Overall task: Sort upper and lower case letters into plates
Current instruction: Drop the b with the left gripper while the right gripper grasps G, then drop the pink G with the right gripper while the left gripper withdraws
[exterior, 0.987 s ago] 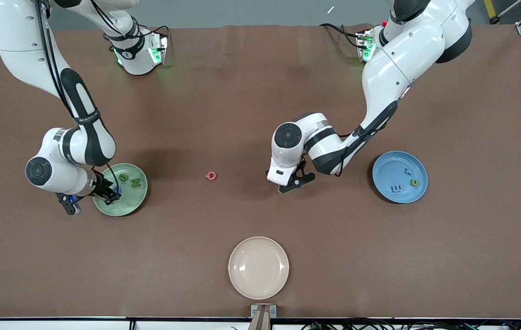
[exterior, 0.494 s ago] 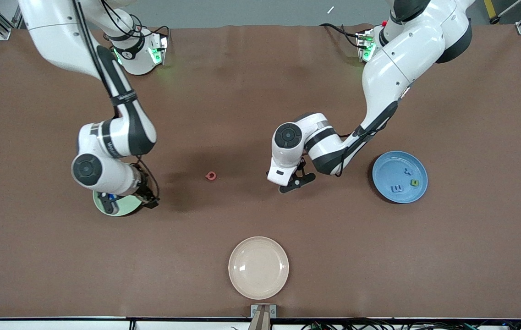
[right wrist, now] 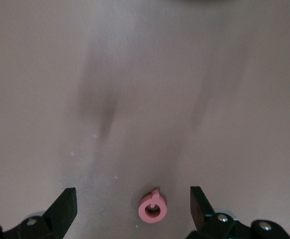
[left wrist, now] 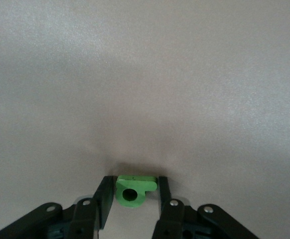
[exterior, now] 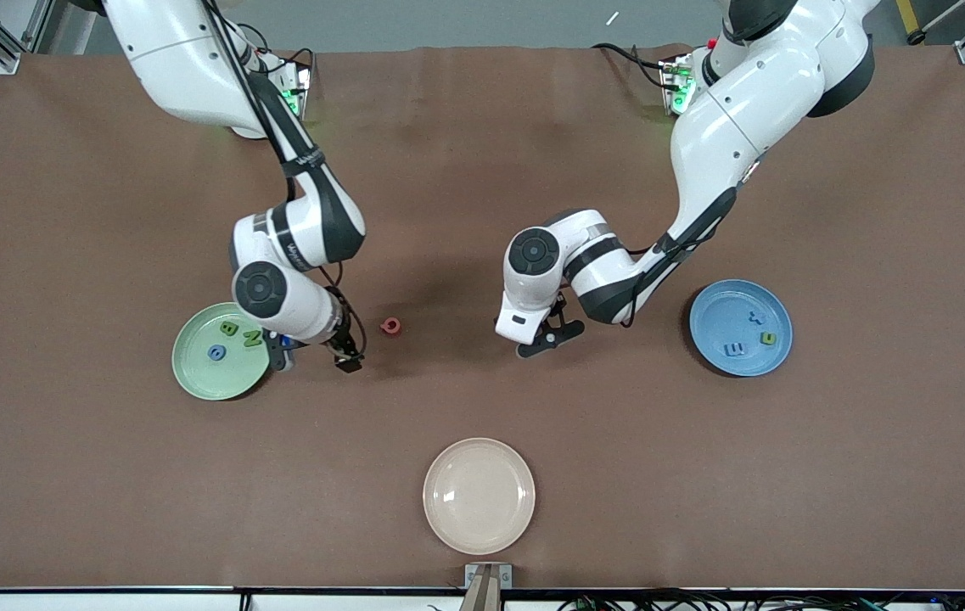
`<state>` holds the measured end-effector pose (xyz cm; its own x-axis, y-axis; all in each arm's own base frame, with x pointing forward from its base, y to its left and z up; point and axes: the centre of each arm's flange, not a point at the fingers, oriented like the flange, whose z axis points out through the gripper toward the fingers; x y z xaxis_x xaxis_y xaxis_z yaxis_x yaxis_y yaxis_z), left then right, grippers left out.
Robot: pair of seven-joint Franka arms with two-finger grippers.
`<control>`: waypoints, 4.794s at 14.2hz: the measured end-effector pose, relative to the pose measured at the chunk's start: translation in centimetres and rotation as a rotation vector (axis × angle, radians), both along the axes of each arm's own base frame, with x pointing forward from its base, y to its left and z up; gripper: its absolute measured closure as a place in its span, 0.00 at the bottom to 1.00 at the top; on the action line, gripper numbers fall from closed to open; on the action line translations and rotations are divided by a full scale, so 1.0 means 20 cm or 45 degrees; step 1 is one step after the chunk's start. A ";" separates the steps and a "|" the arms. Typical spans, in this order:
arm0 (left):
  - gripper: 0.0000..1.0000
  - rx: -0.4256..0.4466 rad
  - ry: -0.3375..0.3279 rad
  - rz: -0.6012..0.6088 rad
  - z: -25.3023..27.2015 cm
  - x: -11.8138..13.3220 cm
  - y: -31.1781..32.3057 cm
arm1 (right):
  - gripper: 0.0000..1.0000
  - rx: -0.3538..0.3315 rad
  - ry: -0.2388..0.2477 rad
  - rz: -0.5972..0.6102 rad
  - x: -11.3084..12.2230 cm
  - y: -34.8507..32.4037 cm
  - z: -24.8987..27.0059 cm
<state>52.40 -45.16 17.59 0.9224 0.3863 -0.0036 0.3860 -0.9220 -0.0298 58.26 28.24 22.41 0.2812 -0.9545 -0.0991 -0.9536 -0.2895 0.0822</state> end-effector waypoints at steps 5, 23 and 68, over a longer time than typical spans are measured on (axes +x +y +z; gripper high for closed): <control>0.64 -0.002 -0.001 -0.001 0.00 0.00 0.00 | 0.00 -0.024 -0.046 -0.035 -0.08 0.15 -0.29; 0.64 -0.050 0.088 -0.290 0.46 0.23 1.17 | 0.14 -0.051 0.003 -0.029 -0.13 0.24 -0.14; 0.00 0.000 0.031 -0.574 0.25 0.12 1.93 | 0.64 -0.041 -0.061 0.220 0.08 -0.49 0.14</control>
